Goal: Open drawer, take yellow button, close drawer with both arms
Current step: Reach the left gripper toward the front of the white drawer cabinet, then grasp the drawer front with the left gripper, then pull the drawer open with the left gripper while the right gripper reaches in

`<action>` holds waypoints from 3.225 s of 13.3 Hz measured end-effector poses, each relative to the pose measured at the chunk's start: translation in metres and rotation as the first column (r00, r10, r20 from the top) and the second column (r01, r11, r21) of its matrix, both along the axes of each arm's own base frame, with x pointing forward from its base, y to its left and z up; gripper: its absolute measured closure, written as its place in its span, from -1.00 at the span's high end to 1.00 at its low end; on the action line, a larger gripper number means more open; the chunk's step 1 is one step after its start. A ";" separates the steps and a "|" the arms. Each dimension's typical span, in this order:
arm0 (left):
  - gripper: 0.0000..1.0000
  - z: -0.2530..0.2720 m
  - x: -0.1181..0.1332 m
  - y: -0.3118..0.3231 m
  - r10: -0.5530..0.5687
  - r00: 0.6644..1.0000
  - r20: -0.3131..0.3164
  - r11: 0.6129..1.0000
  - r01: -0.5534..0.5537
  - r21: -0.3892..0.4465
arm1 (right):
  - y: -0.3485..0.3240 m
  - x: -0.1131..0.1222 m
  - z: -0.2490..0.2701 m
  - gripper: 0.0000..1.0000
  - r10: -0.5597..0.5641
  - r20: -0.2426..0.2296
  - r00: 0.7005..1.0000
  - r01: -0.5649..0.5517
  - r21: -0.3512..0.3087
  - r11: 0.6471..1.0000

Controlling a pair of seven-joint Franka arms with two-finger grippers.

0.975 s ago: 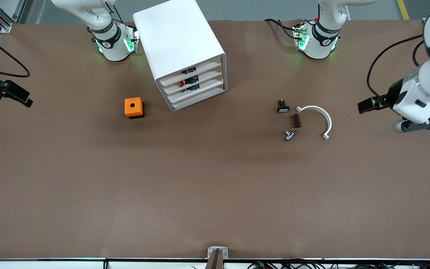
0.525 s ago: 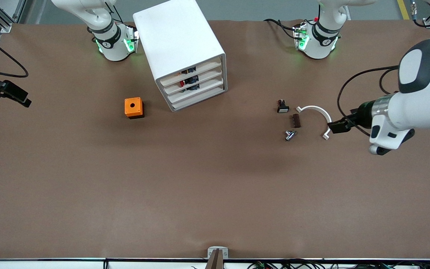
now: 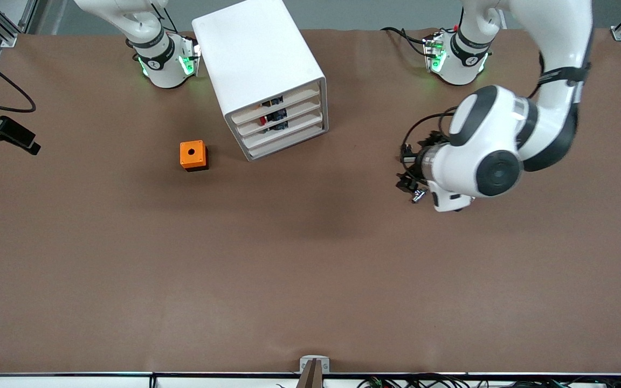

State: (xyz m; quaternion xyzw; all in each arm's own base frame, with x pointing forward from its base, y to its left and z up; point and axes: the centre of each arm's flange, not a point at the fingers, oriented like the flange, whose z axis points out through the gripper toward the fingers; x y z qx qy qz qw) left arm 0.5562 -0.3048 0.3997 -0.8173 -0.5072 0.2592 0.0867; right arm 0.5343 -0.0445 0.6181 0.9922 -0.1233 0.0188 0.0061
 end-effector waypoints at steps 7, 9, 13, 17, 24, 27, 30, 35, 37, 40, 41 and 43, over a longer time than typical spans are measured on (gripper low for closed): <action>0.94 -0.081 -0.045 -0.093 0.305 0.885 -0.351 0.952 -0.290 0.096 | -0.004 0.000 -0.003 1.00 0.005 -0.007 1.000 -0.005 0.000 1.000; 0.91 -0.096 -0.067 -0.123 0.354 0.841 -0.410 0.935 -0.315 0.161 | -0.011 0.000 -0.004 1.00 0.011 -0.009 1.000 -0.011 -0.001 1.000; 0.81 -0.130 -0.078 -0.143 0.526 0.665 -0.530 0.851 -0.420 0.317 | -0.013 0.002 -0.015 1.00 0.008 -0.034 0.999 -0.008 0.002 1.000; 0.66 -0.136 -0.092 -0.163 0.616 0.550 -0.565 0.788 -0.438 0.433 | -0.003 0.005 -0.031 1.00 -0.092 -0.076 0.993 0.097 0.061 0.993; 0.12 -0.143 -0.129 -0.192 0.614 0.463 -0.639 0.789 -0.332 0.517 | 0.068 0.008 -0.033 1.00 -0.277 -0.117 0.954 0.290 0.108 0.951; -0.27 -0.144 -0.139 -0.200 0.604 0.472 -0.643 0.796 -0.312 0.519 | 0.090 0.006 -0.033 1.00 -0.323 -0.139 0.936 0.341 0.135 0.930; -0.72 -0.148 -0.136 -0.196 0.606 0.464 -0.646 0.794 -0.306 0.525 | 0.115 0.004 -0.032 1.00 -0.372 -0.152 0.916 0.392 0.133 0.911; -0.72 -0.135 -0.058 -0.143 0.643 0.419 -0.641 0.762 -0.437 0.478 | 0.183 -0.003 -0.036 1.00 -0.484 -0.164 0.860 0.503 0.112 0.857; -0.72 -0.137 -0.027 -0.120 0.651 0.398 -0.647 0.748 -0.484 0.455 | 0.211 -0.005 -0.046 1.00 -0.499 -0.173 0.849 0.519 0.097 0.849; -0.72 -0.135 -0.012 -0.115 0.656 0.399 -0.641 0.738 -0.514 0.436 | 0.255 -0.010 -0.061 1.00 -0.540 -0.183 0.822 0.559 0.074 0.826; -0.72 -0.134 -0.010 -0.114 0.659 0.399 -0.637 0.735 -0.521 0.434 | 0.269 -0.013 -0.065 1.00 -0.549 -0.184 0.815 0.568 0.069 0.820; -0.59 -0.132 -0.004 -0.109 0.665 0.396 -0.633 0.727 -0.536 0.429 | 0.296 -0.020 -0.072 1.00 -0.584 -0.184 0.791 0.602 0.058 0.797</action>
